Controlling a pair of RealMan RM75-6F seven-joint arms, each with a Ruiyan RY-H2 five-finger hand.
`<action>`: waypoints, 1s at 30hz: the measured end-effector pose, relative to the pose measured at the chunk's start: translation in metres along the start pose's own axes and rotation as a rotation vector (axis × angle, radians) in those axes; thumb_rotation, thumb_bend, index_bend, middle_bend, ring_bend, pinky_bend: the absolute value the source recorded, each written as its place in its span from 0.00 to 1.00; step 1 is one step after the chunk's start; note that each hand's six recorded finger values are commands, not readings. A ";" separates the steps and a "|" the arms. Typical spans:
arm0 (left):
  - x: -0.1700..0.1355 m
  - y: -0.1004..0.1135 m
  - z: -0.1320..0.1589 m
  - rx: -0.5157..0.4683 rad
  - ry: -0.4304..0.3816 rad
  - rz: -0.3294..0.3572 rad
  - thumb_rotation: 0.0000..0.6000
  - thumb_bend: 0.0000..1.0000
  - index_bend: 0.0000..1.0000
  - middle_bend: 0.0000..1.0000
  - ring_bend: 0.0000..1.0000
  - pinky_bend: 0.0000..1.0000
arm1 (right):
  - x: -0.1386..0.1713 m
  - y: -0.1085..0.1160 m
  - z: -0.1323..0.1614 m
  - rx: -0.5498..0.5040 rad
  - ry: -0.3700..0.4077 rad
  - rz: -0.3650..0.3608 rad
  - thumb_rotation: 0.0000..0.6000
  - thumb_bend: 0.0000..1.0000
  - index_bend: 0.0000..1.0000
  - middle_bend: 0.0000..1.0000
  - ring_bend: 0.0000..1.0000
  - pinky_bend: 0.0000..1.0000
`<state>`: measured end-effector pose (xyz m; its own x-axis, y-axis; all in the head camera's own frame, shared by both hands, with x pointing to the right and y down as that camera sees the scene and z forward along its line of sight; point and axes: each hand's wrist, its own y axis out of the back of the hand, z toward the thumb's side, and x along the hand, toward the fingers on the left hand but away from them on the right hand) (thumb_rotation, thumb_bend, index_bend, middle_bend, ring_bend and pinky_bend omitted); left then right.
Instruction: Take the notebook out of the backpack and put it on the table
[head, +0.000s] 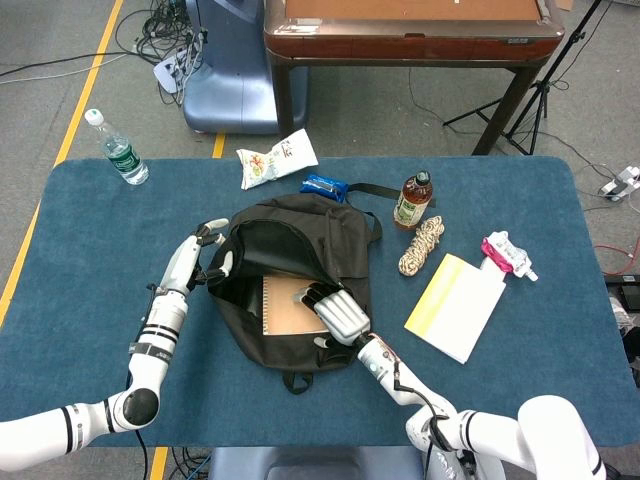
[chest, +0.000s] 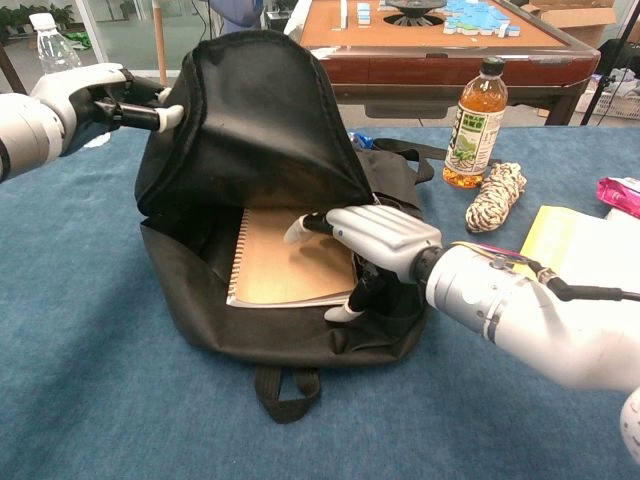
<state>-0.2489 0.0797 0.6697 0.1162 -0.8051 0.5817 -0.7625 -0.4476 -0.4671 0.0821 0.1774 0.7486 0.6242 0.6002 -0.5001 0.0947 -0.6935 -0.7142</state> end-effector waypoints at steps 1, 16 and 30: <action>0.000 0.000 0.000 0.000 0.001 0.001 1.00 0.76 0.69 0.16 0.02 0.00 | -0.001 -0.001 0.000 0.002 0.000 0.001 1.00 0.05 0.23 0.19 0.13 0.20; -0.002 -0.001 -0.006 -0.016 0.024 0.001 1.00 0.76 0.58 0.16 0.02 0.00 | -0.015 -0.009 0.002 0.040 -0.005 -0.023 1.00 0.12 0.29 0.25 0.13 0.19; -0.004 0.006 -0.013 -0.031 0.049 0.006 1.00 0.76 0.56 0.16 0.02 0.00 | -0.025 -0.010 0.000 0.058 -0.003 -0.076 1.00 0.47 0.36 0.31 0.16 0.19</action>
<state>-0.2619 0.0849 0.6731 0.0805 -0.7876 0.6109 -0.7825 -0.4296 -0.4507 0.0656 0.1692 0.7678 0.6147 0.6517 -0.4444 0.0966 -0.6213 -0.7776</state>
